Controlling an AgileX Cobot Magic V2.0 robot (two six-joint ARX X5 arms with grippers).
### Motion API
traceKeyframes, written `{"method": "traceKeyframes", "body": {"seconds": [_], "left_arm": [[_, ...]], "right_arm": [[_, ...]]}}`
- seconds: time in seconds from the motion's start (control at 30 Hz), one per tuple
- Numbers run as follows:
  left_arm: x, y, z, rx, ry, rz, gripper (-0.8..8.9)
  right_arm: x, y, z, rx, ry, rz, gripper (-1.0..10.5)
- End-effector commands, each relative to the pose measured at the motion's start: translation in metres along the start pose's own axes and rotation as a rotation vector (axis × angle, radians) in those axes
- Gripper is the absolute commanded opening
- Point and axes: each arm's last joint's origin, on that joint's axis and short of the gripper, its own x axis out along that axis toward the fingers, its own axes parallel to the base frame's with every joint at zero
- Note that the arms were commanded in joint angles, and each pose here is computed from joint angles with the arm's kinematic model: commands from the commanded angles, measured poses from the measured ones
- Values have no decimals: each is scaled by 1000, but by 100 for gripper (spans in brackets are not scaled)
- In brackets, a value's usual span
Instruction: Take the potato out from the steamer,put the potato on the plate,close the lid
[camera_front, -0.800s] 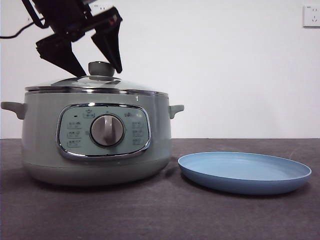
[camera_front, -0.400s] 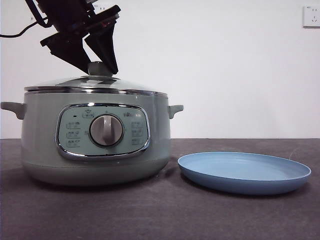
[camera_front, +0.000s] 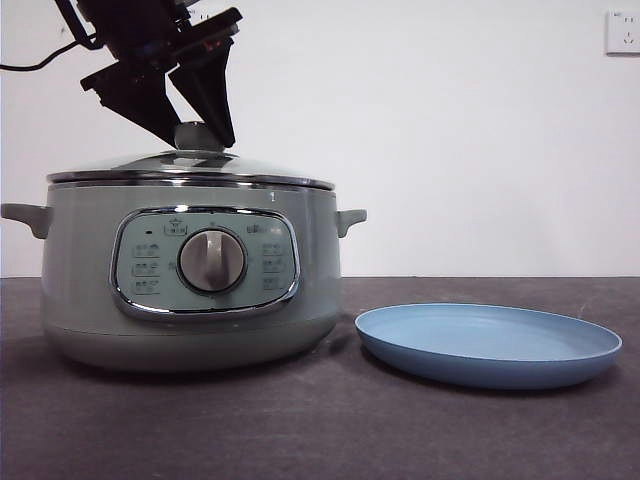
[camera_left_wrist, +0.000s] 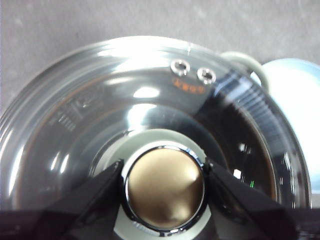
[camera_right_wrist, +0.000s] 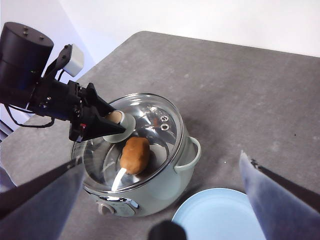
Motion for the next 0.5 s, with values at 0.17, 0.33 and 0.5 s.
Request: {"method": "traceKeyframes", "body": {"seconds": [0.17, 0.33, 0.5], "left_arm": [[-49, -4, 32, 29, -79, 12, -8], [-90, -7, 48, 89, -106, 18, -8], [-126, -12, 51, 138, -89, 21, -8]], "right_arm": [[1, 1, 3, -14, -17, 6, 626], [3, 4, 6, 9, -43, 25, 626], [18, 4, 6, 13, -9, 61, 626]]}}
